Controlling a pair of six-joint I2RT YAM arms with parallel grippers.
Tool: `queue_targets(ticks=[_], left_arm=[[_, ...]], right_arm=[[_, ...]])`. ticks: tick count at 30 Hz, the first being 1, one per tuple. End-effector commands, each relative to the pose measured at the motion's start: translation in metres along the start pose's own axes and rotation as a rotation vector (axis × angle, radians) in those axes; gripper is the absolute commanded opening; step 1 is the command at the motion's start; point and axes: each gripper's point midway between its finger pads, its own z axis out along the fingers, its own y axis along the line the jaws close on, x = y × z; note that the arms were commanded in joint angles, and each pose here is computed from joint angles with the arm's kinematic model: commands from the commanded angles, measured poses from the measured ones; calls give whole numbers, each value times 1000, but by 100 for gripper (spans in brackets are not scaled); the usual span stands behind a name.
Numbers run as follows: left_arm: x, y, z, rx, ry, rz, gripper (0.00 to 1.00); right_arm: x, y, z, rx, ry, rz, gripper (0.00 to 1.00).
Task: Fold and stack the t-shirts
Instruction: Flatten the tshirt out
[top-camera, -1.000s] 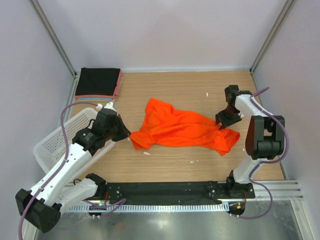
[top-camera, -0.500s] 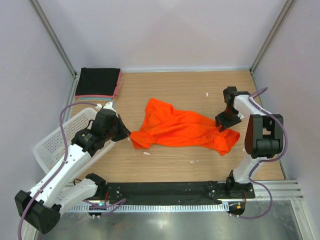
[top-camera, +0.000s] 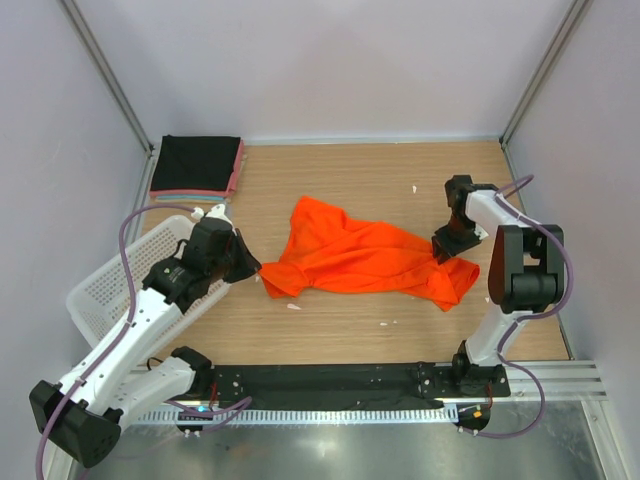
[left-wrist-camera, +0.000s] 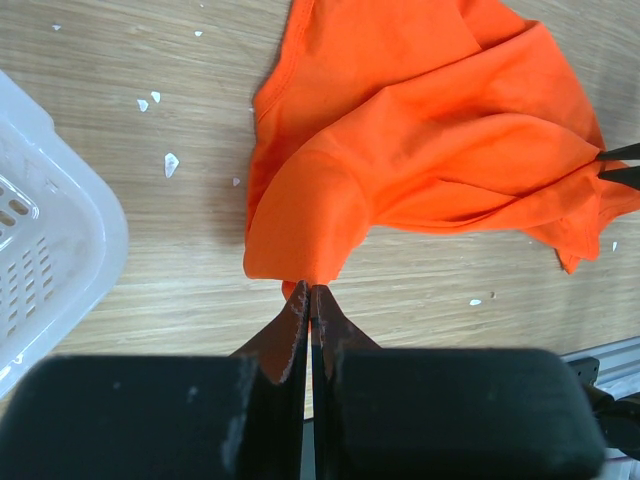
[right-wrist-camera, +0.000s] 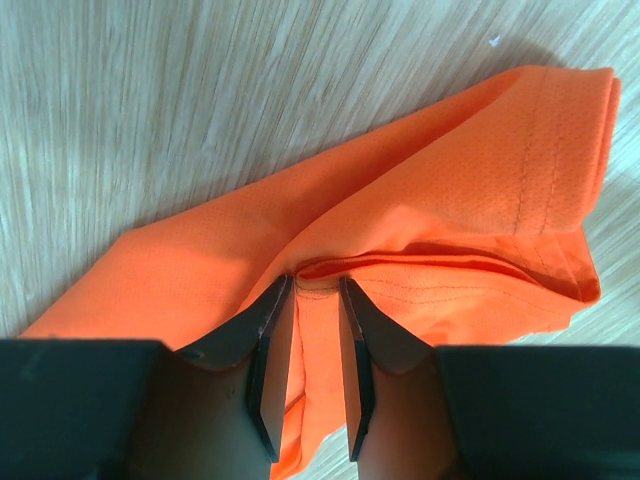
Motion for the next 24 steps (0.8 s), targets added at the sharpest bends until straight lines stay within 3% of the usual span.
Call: queue_targets(ticks=[1,6,7,8,14,17,19,24], left_arm=[[-12,-3,-3,14,-51,12,0],[-12,-3,-3,15,-50,8,0],[-12,-4,-3,21,-52,8,0],[-12,-4,-3,21,-52,8,0],[-28,-18,-4,52,-92,-3,0],[-59,-35,-18,68,-168,7,0],[-81,-39,-23,36,-219,38,0],[-168,-90,-90,96,-436,108,0]], right_arm=[[-4,1,4,6,-26,0,31],[-4,1,6,8,-29,-2,29],[-6,2,5,1,-37,-6,10],[-7,1,5,3,-43,-6,1],[-32,5,-27,-45,-161,-60,1],[-55,17,-80,-158,-275,-113,1],[-72,23,-135,-258,-369,-136,1],[-98,20,-291,-564,-594,-129,1]])
